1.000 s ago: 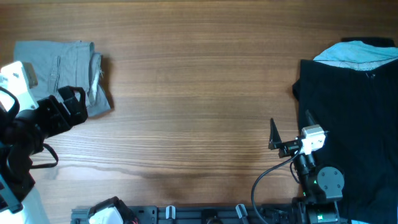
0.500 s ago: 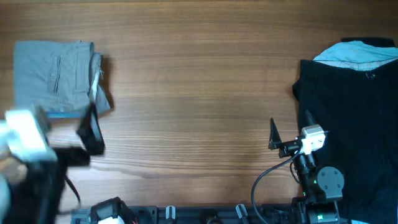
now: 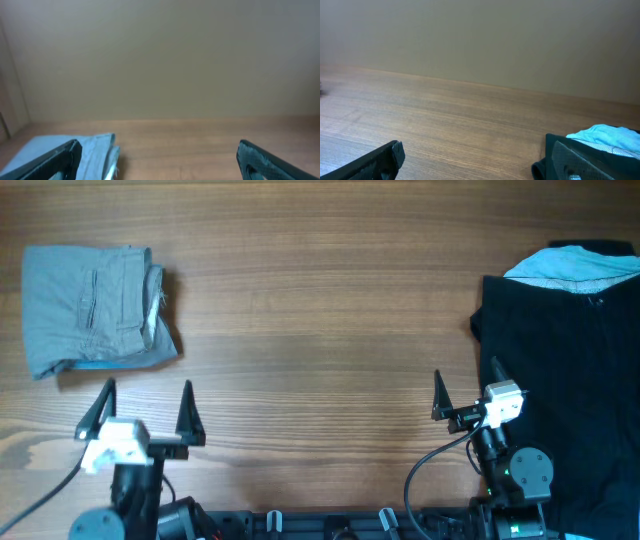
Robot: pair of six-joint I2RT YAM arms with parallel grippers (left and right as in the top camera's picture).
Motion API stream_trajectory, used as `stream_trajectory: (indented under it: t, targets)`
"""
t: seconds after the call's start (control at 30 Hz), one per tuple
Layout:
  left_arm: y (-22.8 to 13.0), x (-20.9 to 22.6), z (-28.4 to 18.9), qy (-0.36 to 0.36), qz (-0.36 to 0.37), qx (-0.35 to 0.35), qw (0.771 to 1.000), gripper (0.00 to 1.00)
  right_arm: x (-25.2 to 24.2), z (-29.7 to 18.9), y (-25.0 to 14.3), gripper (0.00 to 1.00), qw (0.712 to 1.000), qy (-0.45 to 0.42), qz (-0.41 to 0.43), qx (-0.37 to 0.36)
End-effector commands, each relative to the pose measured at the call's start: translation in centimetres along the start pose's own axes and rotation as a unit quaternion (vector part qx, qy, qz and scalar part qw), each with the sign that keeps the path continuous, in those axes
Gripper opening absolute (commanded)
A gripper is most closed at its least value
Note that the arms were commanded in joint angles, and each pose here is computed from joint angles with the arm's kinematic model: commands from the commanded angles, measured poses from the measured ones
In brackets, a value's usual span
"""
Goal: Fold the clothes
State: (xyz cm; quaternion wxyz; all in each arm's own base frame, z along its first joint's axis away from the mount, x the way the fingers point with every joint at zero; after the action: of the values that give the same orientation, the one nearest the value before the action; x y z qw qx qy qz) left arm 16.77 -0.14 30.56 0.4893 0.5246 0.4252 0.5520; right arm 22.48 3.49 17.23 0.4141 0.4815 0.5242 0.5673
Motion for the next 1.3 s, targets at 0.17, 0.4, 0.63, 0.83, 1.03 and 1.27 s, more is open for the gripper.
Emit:
stream_trajectory:
  t: [0.17,0.4,0.63,0.83,1.03,1.27]
  targets:
    - [-15.6,-1.8,3.4,-0.032,-0.033,0.129,0.991,1.00,-0.4,0.0,0.1,1.00,1.000,-0.011,0.007,-0.002]
    - [-13.4,-0.9,4.1,-0.011,-0.013,0.073,0.997,1.00,-0.4,0.0,0.1,1.00,1.000,-0.011,0.007,-0.002]
    - [-6.8,0.0,4.1,0.010,0.028,-0.073,0.997,1.00,-0.4,0.0,0.1,1.00,1.000,-0.011,0.007,-0.002]
    - [-12.6,-0.7,4.5,-0.002,0.001,0.023,1.000,1.00,-0.4,0.0,0.1,1.00,1.000,-0.011,0.007,-0.002]
    - [-14.5,-1.1,4.4,-0.012,-0.011,0.066,0.998,1.00,-0.4,0.0,0.1,1.00,1.000,-0.011,0.007,-0.002]
    - [-14.6,-1.2,4.4,-0.013,-0.011,0.067,0.998,1.00,-0.4,0.0,0.1,1.00,1.000,-0.011,0.007,-0.002]
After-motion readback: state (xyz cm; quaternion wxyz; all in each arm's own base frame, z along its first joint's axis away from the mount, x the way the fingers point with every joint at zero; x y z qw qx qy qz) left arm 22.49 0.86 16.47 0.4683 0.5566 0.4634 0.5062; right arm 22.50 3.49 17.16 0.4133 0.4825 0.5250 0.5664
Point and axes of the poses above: each gripper's point midway between its finger pads, its own z axis out along the fingers, its own x axis along the line the jaws close on, y = z × x, the point moved 2 cm from there along -z, back along the fingers, and after that the axes turned 10 degrees about z, right-handed, at the moved point
